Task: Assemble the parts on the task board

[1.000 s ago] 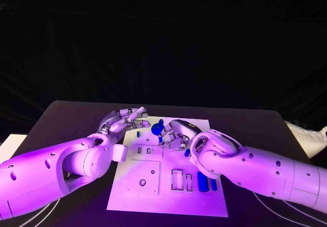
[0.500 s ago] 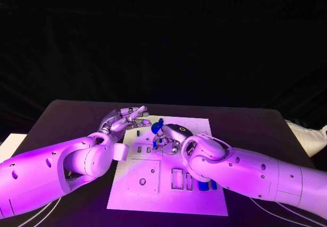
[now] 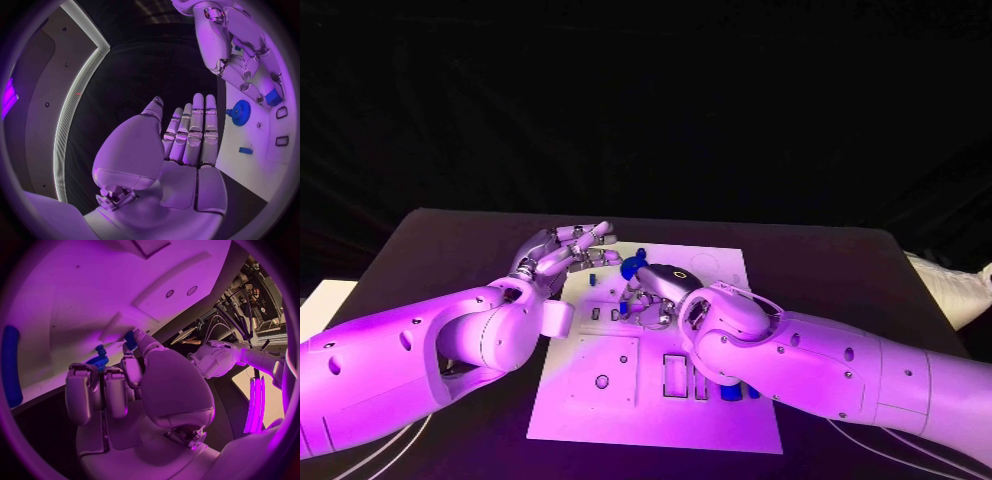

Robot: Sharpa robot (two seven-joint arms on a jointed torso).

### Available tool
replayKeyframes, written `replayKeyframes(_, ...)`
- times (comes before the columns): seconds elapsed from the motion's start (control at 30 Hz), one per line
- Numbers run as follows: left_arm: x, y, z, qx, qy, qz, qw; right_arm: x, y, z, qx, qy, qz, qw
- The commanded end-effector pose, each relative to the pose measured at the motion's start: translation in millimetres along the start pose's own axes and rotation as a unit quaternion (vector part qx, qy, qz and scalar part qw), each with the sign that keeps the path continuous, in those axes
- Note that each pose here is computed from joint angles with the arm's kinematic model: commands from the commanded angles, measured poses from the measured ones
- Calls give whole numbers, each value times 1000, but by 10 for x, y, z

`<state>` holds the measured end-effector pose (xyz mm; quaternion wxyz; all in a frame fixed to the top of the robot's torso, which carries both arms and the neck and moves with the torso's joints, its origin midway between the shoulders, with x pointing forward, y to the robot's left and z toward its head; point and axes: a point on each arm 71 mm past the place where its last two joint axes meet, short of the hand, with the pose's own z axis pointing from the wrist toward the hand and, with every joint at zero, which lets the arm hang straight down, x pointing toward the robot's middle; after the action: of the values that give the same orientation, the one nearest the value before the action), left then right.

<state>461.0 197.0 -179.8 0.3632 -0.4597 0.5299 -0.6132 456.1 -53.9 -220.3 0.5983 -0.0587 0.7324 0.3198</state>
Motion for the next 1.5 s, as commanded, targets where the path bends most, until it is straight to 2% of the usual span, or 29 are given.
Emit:
replayKeyframes(0.03, 23, -9, 5, 4, 9, -4, 1000, 46, -8, -1, 3, 16, -14, 1000)
replayKeyframes(0.4, 23, -7, 7, 4, 9, -4, 1000, 89, -18, -23, 9, 35, -27, 999)
replayKeyframes(0.8, 19, -3, 9, 2, 9, -4, 1000, 92, -33, -49, 15, 40, -36, 998)
replayKeyframes(1.13, 16, -3, 9, 2, 8, -4, 1000, 83, -33, -49, 23, 31, -39, 998)
replayKeyframes(1.5, 13, -3, 9, 1, 8, -4, 1000, 48, -11, -47, 20, 4, -28, 999)
